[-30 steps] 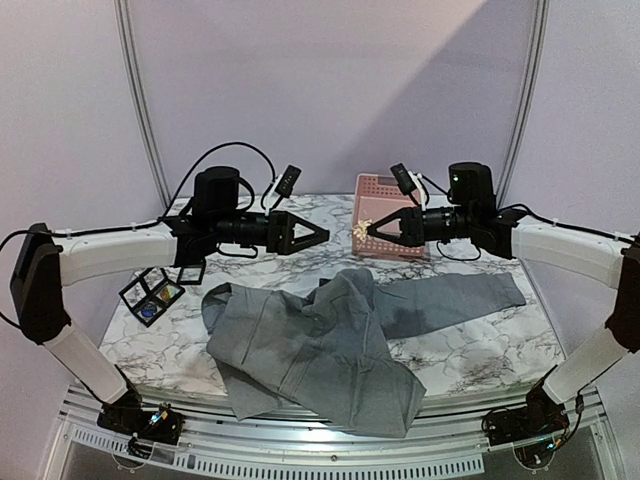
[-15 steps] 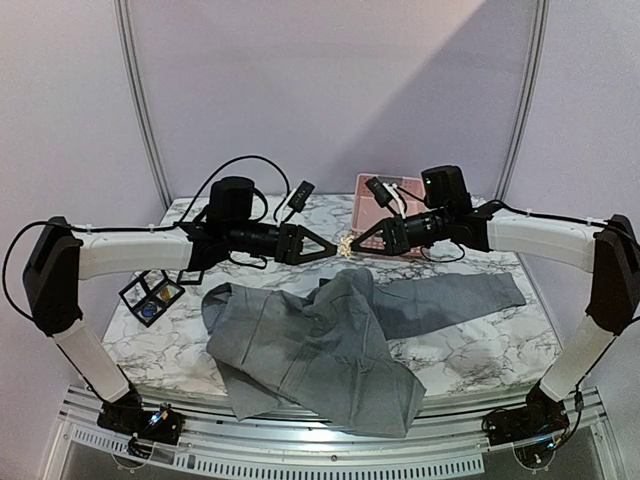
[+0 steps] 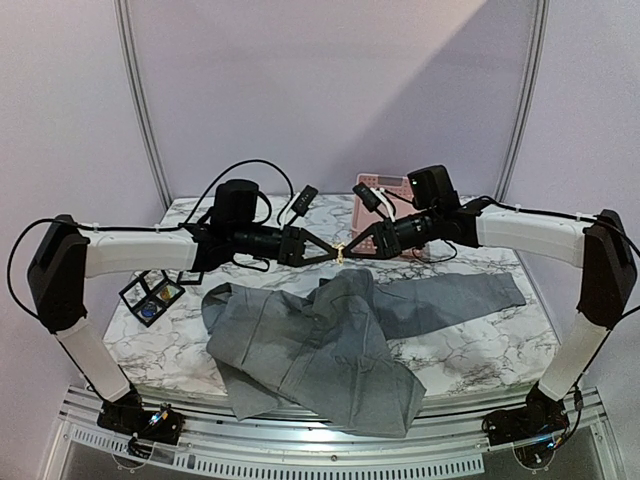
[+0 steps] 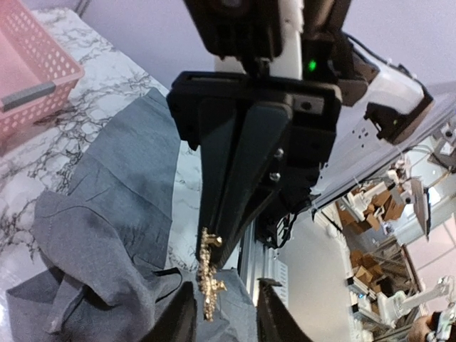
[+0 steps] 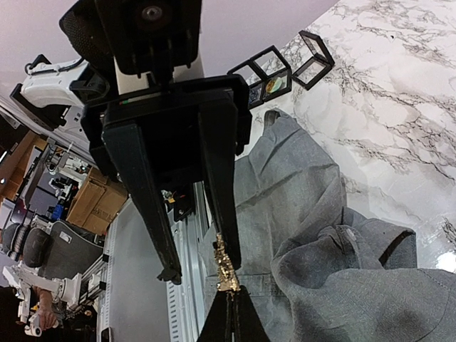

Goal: Remove the brooch from the garment

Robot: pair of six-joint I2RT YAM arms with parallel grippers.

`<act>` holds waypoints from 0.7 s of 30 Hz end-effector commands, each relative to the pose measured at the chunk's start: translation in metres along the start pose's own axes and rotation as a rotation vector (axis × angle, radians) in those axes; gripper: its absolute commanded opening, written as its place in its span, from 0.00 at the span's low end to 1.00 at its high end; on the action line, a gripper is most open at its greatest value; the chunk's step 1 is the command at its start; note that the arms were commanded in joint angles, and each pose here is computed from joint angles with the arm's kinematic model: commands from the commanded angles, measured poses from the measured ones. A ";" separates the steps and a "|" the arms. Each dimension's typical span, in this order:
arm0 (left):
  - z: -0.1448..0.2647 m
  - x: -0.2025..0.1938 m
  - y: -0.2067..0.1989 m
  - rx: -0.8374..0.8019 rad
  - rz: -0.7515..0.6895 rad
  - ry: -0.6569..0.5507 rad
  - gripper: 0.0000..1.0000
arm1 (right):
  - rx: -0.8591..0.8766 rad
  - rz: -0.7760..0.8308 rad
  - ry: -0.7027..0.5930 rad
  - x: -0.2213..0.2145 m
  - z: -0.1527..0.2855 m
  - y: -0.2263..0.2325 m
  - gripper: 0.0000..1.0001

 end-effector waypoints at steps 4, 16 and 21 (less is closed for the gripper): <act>-0.007 0.001 -0.005 -0.029 -0.011 0.010 0.14 | -0.004 0.009 0.022 -0.001 -0.004 -0.001 0.00; -0.009 0.001 -0.005 -0.047 -0.003 0.015 0.00 | -0.082 0.048 -0.011 0.001 -0.002 -0.008 0.03; -0.003 0.007 -0.012 -0.069 -0.019 -0.003 0.00 | -0.143 0.144 -0.126 0.014 0.015 0.003 0.29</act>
Point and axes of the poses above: each gripper's point midway between its finger pads, its own z axis back along the fingers, its own y axis along the line the jaws close on, x = y × z, the point moved 1 cm from there along z, back along the fingers, and after that the axes turned 1 degree about z, right-handed, at the moved point
